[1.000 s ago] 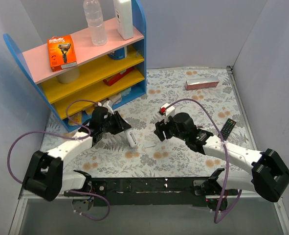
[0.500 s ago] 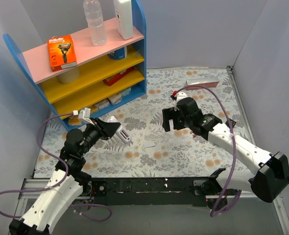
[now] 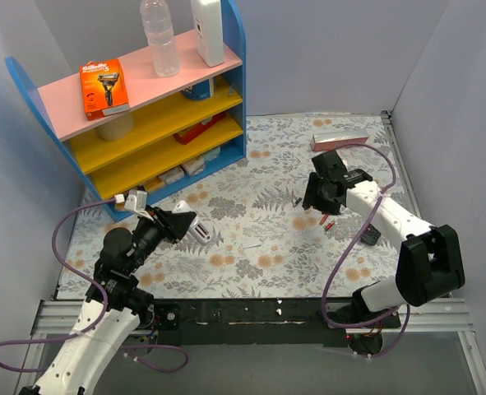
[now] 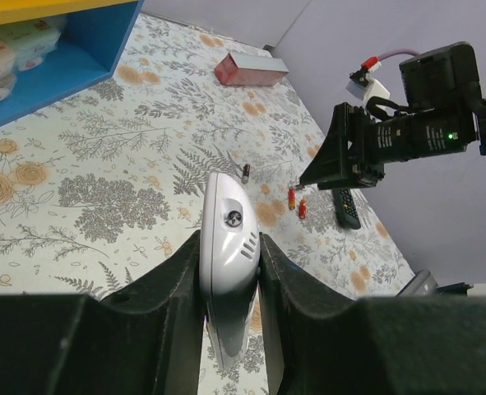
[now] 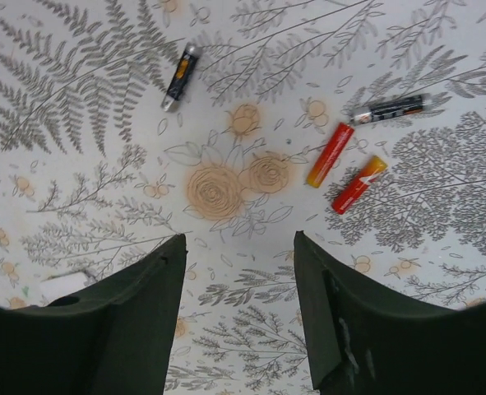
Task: Load the batteries into the remote control
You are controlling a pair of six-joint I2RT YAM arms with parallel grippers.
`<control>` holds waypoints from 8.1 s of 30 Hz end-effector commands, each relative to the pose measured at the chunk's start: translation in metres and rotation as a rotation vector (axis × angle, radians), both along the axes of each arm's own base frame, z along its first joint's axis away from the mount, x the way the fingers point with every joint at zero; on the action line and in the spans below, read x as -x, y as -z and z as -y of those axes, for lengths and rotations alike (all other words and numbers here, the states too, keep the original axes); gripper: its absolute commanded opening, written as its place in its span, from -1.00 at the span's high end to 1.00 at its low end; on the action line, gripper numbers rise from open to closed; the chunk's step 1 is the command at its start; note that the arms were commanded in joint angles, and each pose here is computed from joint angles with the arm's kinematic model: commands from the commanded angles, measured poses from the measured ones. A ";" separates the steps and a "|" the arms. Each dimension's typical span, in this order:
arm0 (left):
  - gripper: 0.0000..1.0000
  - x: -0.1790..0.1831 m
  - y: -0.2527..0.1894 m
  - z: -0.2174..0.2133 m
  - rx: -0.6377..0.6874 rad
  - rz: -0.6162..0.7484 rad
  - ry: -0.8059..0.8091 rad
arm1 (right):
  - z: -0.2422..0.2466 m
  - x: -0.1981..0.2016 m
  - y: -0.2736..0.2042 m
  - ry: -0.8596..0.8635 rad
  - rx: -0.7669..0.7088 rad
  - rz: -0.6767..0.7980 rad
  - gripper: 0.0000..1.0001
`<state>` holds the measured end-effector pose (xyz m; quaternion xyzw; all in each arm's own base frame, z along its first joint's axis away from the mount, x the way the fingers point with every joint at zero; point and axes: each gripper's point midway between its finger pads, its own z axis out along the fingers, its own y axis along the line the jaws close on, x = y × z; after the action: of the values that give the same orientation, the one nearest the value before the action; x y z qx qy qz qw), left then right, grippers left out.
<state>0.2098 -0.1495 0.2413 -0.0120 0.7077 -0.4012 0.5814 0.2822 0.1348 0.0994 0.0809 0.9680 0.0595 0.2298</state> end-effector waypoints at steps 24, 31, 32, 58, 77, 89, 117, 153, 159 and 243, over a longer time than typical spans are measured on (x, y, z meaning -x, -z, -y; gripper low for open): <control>1.00 0.000 0.007 0.007 -0.054 0.028 0.048 | 0.056 -0.038 0.068 0.319 0.072 -0.099 0.28; 1.00 0.000 0.007 0.007 -0.053 0.031 0.053 | 0.057 -0.033 0.082 0.313 0.087 -0.134 0.35; 1.00 0.000 0.007 0.008 -0.053 0.030 0.054 | 0.057 -0.033 0.083 0.311 0.088 -0.136 0.35; 1.00 0.021 0.001 0.046 0.133 0.073 0.304 | -0.051 -0.033 -0.038 -0.258 -0.039 0.333 0.97; 1.00 -0.029 -0.020 0.112 0.267 -0.124 0.390 | -0.175 0.075 -0.192 -0.883 -0.464 0.904 0.97; 1.00 -0.046 -0.019 0.113 0.302 -0.218 0.281 | -0.192 0.094 -0.185 -0.954 -0.467 0.947 0.97; 1.00 -0.042 -0.025 0.117 0.313 -0.234 0.302 | -0.197 0.082 -0.138 -0.926 -0.381 0.901 0.97; 1.00 -0.041 -0.012 0.118 0.229 -0.284 0.303 | -0.189 0.080 -0.128 -0.894 -0.348 0.882 0.26; 1.00 -0.046 -0.003 0.115 0.155 -0.313 0.272 | -0.184 0.082 -0.150 -0.892 -0.359 0.919 -0.19; 1.00 -0.020 -0.041 0.133 0.076 -0.254 0.497 | -0.190 0.128 -0.105 -1.697 -0.266 0.740 0.81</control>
<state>0.2261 -0.2776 0.2339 0.0730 0.7882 -0.5178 0.3246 0.1662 0.3333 0.2299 -0.6451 0.5340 0.3295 0.4359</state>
